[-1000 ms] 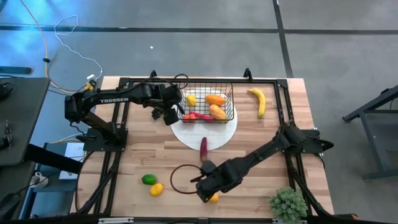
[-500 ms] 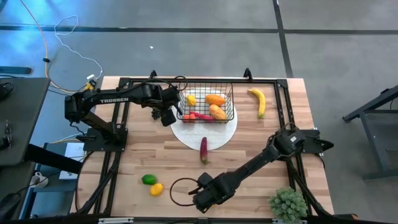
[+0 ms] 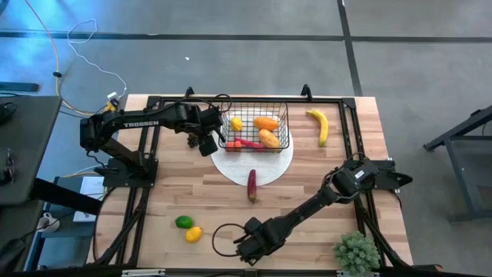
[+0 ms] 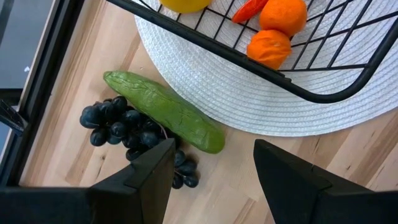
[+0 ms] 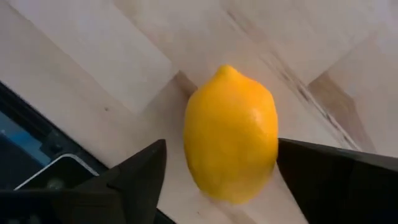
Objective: Build produce basket
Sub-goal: Put the right lemon into the wire basket
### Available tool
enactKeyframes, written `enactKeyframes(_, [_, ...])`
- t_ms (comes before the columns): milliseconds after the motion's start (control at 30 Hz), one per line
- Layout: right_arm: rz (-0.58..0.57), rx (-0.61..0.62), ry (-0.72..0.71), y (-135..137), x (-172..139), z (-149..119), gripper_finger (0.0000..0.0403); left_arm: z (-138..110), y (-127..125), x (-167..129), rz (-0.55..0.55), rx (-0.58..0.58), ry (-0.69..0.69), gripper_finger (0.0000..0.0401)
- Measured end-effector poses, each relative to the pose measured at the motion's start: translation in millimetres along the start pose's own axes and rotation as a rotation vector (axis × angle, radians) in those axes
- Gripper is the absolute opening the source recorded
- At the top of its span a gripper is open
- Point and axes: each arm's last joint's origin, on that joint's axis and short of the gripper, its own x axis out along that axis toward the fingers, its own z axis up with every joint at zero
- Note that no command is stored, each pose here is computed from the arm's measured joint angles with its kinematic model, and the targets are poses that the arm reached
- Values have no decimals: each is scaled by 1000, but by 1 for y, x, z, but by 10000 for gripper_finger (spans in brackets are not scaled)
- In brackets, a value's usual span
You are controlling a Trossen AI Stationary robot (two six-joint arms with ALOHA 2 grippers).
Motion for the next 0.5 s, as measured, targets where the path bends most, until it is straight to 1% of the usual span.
enactKeyframes(100, [4, 5, 15, 0, -1, 2, 234, -1, 0, 0, 16, 2, 4, 209])
enactKeyframes(300, [10, -28, 26, -3, -2, 12, 117, -2, 7, 1, 40, -3, 23, 209])
enactKeyframes(400, [6, -57, 8, -5, -7, 20, 113, -3, 14, -2, 45, -4, 17, 209])
enactKeyframes(500, [15, -87, -12, -10, -18, 34, 113, -5, 23, -5, 52, -11, 7, 209])
